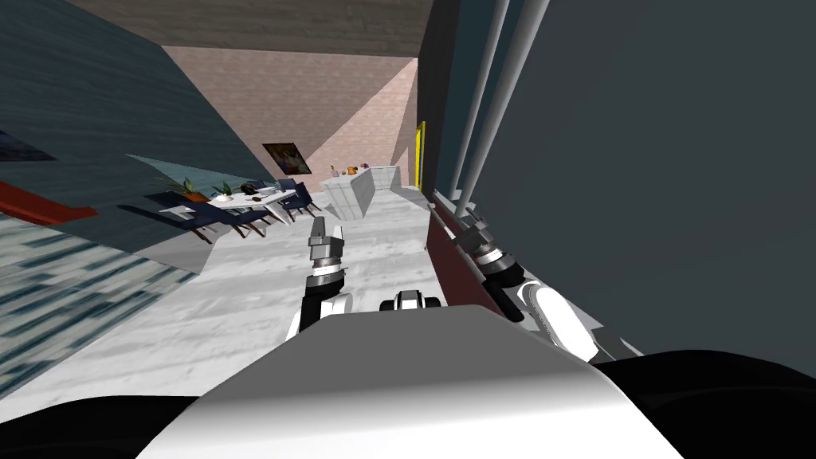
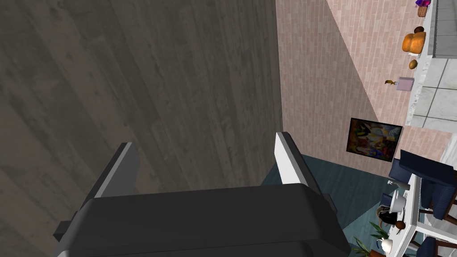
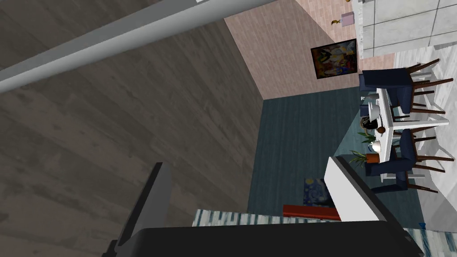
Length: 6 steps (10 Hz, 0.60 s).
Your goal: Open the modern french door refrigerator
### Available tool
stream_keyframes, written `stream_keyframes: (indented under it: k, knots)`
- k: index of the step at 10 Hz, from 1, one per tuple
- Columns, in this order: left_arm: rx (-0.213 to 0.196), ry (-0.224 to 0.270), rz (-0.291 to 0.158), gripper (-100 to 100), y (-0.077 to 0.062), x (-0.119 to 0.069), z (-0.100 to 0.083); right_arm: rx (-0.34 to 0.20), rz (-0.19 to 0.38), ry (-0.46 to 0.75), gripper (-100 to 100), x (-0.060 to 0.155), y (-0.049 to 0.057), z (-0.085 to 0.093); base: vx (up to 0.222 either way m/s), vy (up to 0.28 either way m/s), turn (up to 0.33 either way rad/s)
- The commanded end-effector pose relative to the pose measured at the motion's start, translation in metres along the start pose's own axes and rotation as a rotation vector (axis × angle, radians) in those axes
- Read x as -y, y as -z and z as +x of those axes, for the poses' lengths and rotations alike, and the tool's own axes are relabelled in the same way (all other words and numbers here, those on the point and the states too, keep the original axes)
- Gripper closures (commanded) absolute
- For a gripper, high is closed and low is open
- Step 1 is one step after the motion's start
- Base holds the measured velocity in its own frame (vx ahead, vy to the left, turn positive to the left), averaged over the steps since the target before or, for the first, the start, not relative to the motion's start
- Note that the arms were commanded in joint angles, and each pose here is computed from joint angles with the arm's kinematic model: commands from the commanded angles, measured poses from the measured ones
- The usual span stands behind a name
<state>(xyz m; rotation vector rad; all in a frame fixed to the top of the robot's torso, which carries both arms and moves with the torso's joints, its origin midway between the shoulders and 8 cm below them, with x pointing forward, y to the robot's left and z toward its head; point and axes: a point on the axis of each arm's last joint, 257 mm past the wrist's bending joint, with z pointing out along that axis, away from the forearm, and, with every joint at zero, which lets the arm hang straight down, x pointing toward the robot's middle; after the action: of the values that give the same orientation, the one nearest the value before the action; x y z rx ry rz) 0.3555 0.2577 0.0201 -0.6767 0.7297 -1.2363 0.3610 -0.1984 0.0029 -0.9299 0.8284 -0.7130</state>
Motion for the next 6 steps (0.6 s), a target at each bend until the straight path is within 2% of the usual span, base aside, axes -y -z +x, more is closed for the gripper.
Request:
stream_keyframes:
  k: [1, 3, 4, 5, 6]
  knots:
    - [0.000, 0.000, 0.000, 0, 0.000, 0.000, 0.000, -0.069, 0.014, 0.014, -100, 0.000, 0.002, 0.027, 0.129, -0.037, -0.075]
    - [0.000, 0.000, 0.000, 0, 0.000, 0.000, 0.000, -0.134, 0.028, 0.028, -100, 0.002, 0.007, 0.052, 0.121, -0.050, -0.107]
    - [0.000, 0.000, 0.000, 0, 0.000, 0.000, 0.000, -0.142, 0.030, 0.031, -100, 0.002, 0.008, 0.054, 0.077, -0.027, -0.048]
    - [0.000, 0.000, 0.000, 0, 0.000, 0.000, 0.000, -0.128, 0.025, 0.024, -100, 0.000, 0.008, 0.049, 0.031, -0.011, -0.002]
    - [0.000, 0.000, 0.000, 0, 0.000, 0.000, 0.000, -0.129, 0.025, 0.026, -100, 0.008, 0.013, 0.046, 0.079, 0.003, -0.024]
